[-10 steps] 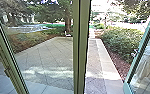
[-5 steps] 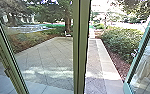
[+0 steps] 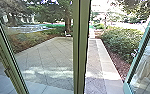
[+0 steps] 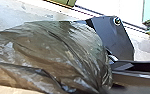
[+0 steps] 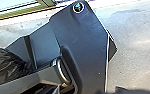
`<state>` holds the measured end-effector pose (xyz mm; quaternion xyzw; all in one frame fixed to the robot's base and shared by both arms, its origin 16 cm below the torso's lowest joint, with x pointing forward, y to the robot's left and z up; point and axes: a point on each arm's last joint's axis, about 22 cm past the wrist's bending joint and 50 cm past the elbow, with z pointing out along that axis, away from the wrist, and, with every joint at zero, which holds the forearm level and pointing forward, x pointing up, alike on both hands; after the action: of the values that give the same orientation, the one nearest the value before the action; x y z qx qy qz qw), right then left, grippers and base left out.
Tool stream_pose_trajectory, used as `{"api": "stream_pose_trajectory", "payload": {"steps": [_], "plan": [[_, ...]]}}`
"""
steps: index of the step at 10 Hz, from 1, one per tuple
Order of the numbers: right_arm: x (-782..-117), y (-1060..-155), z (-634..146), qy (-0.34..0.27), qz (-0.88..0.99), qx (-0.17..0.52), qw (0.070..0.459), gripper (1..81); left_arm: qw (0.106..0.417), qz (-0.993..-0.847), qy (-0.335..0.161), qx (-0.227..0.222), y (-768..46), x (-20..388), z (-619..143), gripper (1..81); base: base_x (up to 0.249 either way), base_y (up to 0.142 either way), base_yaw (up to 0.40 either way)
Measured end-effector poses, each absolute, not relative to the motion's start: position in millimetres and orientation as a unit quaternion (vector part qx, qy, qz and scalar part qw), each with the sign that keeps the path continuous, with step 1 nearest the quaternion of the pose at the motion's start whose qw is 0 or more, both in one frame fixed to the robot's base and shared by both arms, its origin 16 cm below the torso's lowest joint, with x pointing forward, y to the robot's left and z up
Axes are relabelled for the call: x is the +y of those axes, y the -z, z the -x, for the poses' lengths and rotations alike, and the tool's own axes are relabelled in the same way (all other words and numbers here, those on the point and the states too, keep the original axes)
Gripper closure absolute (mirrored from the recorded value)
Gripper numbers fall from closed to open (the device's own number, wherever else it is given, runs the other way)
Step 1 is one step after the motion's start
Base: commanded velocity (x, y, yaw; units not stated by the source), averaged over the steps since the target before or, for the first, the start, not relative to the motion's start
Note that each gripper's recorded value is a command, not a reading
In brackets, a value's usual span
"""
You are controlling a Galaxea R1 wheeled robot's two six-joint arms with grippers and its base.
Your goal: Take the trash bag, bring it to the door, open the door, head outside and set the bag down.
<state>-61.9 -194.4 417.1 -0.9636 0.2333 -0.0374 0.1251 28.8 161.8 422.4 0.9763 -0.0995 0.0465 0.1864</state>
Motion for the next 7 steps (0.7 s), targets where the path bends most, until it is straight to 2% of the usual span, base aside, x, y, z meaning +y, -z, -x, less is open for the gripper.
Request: {"api": "stream_pose_trajectory", "payload": {"steps": [7], "plan": [[-186.6,-417.8,60.4,0.037,0.963,0.233,0.131,1.0,0.186,-0.975,-0.044,-0.109,-422.3,162.2,-27.0,81.1,0.000,0.000,0.000]]}}
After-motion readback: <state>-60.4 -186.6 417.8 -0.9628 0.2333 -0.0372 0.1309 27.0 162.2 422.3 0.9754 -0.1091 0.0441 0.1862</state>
